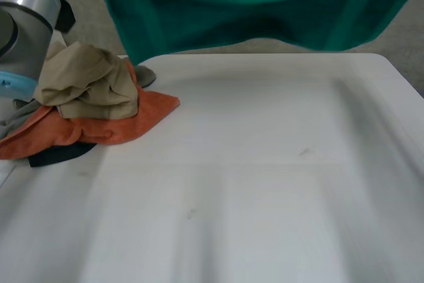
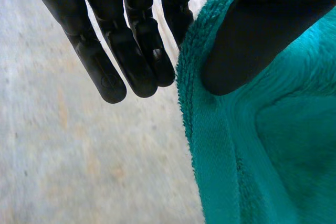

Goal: Fold the laundry.

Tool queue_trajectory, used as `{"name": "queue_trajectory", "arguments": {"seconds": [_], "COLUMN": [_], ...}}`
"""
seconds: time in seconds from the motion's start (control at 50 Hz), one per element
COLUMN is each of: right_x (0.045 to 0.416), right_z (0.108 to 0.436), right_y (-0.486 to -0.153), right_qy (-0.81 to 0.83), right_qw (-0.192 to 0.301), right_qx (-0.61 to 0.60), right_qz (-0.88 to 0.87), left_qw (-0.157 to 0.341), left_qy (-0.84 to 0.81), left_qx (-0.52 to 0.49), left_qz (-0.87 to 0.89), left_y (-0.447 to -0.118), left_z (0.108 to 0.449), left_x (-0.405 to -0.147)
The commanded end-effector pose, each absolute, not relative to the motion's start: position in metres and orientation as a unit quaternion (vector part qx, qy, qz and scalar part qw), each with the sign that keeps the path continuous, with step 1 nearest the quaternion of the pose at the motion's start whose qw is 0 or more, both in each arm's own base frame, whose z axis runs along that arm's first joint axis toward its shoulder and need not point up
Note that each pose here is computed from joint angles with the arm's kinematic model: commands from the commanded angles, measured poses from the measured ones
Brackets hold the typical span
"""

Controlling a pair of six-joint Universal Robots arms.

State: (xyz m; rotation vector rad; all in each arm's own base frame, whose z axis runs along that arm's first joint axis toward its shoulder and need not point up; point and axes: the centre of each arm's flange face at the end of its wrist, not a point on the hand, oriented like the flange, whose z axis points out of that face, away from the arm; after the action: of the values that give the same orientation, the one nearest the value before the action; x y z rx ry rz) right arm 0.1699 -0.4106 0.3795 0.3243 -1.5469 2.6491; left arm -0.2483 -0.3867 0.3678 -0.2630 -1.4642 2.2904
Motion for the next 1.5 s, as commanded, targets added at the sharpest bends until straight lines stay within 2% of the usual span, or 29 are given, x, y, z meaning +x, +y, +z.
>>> {"name": "queue_trajectory", "arguments": {"seconds": [0.02,0.04,0.16,0.22,0.3,0.76,1.0,1.16,1.3,1.5], "right_x": [0.158,0.155,0.149,0.146,0.145,0.139,0.138,0.136,0.133,0.086], "right_z": [0.293,0.273,0.203,0.180,0.163,0.162,0.156,0.156,0.162,0.188], "right_y": [-0.407,-0.404,-0.387,-0.380,-0.375,-0.367,-0.367,-0.367,-0.354,-0.303], "right_qy": [-0.652,-0.680,-0.751,-0.768,-0.779,-0.786,-0.790,-0.789,-0.806,-0.837], "right_qw": [0.036,0.036,0.020,0.021,0.020,0.007,0.012,0.024,0.043,0.124], "right_qx": [0.161,0.170,0.207,0.221,0.227,0.216,0.221,0.234,0.276,0.406], "right_qz": [0.740,0.712,0.626,0.601,0.584,0.579,0.571,0.568,0.522,0.346], "left_qw": [0.155,0.147,0.116,0.102,0.083,0.033,0.022,0.032,0.037,0.032], "left_qy": [-0.647,-0.666,-0.706,-0.711,-0.710,-0.660,-0.673,-0.695,-0.720,-0.757], "left_qx": [-0.135,-0.147,-0.218,-0.243,-0.262,-0.396,-0.397,-0.405,-0.401,-0.440], "left_qz": [0.735,0.716,0.663,0.652,0.649,0.637,0.624,0.594,0.565,0.481], "left_y": [-0.363,-0.357,-0.327,-0.319,-0.317,-0.272,-0.285,-0.282,-0.265,-0.204], "left_z": [0.267,0.244,0.164,0.139,0.126,0.112,0.100,0.095,0.123,0.180], "left_x": [-0.245,-0.246,-0.252,-0.252,-0.250,-0.265,-0.269,-0.271,-0.261,-0.230]}}
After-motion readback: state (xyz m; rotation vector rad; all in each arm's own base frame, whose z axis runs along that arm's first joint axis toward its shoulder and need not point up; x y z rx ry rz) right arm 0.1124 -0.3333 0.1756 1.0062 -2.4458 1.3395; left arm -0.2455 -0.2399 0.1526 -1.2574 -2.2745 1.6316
